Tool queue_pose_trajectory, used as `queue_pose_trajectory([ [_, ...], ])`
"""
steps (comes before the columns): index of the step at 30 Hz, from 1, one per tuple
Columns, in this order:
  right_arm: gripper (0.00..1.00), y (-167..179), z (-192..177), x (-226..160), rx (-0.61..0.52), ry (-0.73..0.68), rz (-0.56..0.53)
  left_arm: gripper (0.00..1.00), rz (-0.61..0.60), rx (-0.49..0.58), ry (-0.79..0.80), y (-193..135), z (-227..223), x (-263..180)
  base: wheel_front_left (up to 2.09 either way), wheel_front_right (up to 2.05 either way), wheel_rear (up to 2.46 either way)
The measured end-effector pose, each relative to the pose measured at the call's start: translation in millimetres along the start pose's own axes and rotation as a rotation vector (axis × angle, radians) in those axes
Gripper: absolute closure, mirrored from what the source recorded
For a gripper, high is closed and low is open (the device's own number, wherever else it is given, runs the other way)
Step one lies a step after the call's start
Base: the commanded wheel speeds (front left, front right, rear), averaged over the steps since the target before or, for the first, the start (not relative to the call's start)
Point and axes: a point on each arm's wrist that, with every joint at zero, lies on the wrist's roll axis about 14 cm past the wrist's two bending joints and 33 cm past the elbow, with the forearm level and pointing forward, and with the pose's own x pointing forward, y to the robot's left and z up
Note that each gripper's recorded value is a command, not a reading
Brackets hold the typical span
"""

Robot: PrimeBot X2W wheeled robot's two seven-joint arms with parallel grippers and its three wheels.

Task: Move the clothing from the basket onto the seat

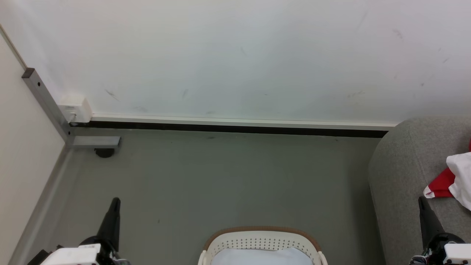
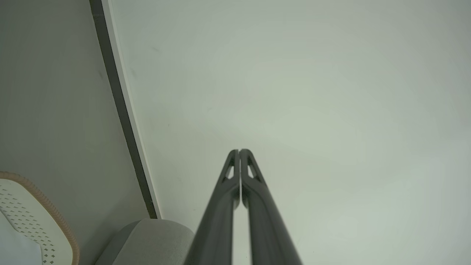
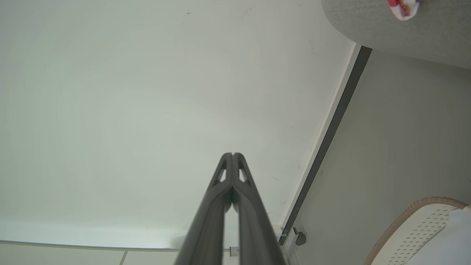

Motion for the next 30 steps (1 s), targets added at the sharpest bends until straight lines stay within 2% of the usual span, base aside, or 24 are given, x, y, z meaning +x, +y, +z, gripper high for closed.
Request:
queue_pose_trajectory([
  [30,1.00,0.0,-0.1,0.0,0.001,0.000,0.000,1.00,0.000,0.000,0.000,0.0,0.0,0.0,0.00,0.00,0.00],
])
